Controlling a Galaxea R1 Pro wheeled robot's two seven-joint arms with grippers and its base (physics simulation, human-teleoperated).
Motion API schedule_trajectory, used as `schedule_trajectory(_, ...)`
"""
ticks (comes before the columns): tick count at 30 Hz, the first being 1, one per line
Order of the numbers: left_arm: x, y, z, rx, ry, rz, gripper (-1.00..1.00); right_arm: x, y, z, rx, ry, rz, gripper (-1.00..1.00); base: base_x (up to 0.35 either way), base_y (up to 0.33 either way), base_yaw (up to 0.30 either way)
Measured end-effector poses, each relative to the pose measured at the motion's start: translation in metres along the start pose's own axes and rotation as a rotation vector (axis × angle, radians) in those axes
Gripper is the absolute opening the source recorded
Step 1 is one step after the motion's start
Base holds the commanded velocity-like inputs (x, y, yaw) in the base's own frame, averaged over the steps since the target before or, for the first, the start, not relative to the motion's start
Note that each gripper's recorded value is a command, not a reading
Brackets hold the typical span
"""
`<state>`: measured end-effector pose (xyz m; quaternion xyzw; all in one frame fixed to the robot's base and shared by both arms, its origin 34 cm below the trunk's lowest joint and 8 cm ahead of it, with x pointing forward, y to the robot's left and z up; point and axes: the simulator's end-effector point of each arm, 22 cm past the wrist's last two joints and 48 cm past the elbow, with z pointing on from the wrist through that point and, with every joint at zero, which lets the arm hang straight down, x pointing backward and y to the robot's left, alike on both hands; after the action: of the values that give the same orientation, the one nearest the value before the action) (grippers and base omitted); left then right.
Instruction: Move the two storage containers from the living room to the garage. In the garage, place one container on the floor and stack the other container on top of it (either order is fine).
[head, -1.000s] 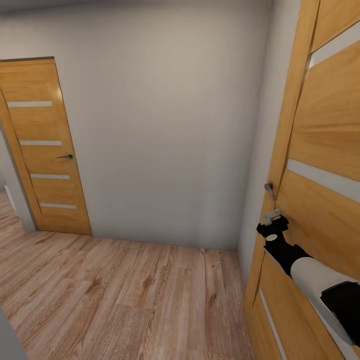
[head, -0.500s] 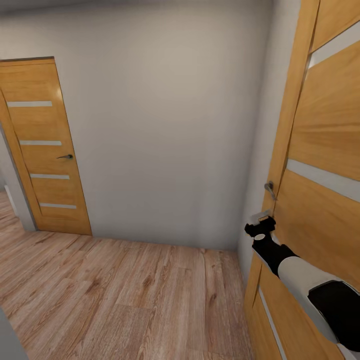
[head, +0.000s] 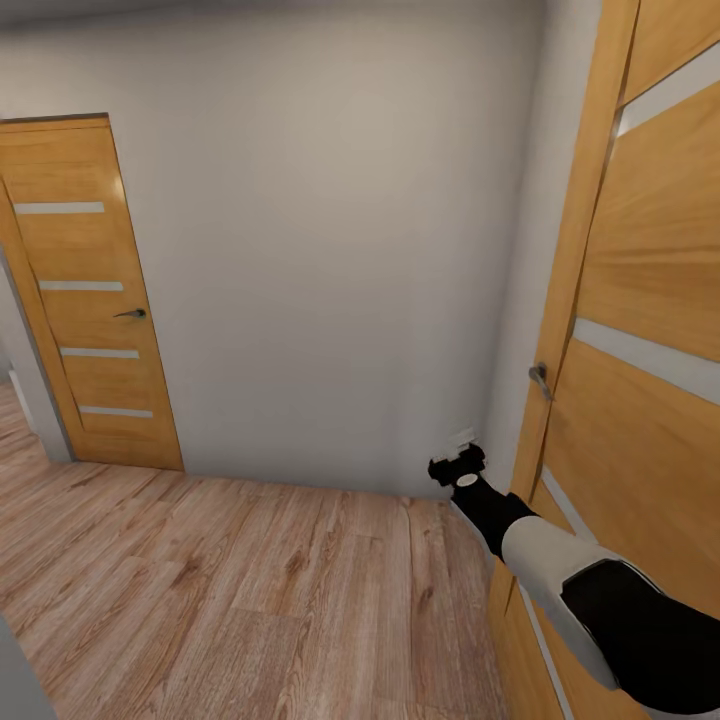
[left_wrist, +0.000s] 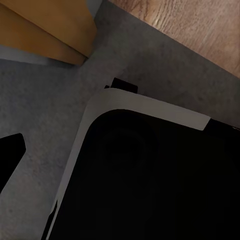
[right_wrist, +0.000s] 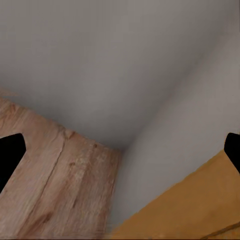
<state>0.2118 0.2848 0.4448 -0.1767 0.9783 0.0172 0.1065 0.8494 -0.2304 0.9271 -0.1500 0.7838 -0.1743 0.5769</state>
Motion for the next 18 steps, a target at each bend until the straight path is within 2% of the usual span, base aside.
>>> schedule_trajectory(5,0.000,0.000,0.000,0.000,0.000,0.001,1.00,0.061,0.031,-0.006,-0.103,0.121,0.075,1.00,0.000,0.000,0.000)
schedule_trajectory(7,0.000,-0.001,0.000,0.001,0.000,0.005,1.00,0.105,0.046,-0.015,-0.149,0.191,0.105,1.00,0.000,0.000,0.000)
schedule_trajectory(12,0.000,-0.002,0.000,0.003,0.000,0.010,1.00,0.215,0.088,-0.055,-0.218,0.354,0.115,1.00,0.000,0.000,0.000)
schedule_trajectory(14,0.000,-0.002,0.000,0.003,-0.001,0.008,1.00,0.248,0.097,-0.070,-0.229,0.400,0.111,1.00,0.000,0.000,0.000)
schedule_trajectory(15,0.000,-0.001,0.000,0.002,0.000,0.005,1.00,0.282,0.102,-0.087,-0.237,0.447,0.106,1.00,0.000,0.000,0.000)
schedule_trajectory(16,0.000,-0.001,0.000,0.002,0.000,0.002,1.00,0.336,0.109,-0.117,-0.246,0.522,0.100,1.00,0.000,0.000,0.000)
schedule_trajectory(17,0.000,-0.001,0.000,0.002,0.000,0.001,1.00,0.394,0.117,-0.157,-0.260,0.603,0.095,1.00,0.000,0.000,0.000)
schedule_trajectory(18,0.000,-0.001,0.000,0.001,-0.001,0.000,1.00,0.421,0.122,-0.179,-0.269,0.641,0.091,1.00,0.000,0.000,0.000)
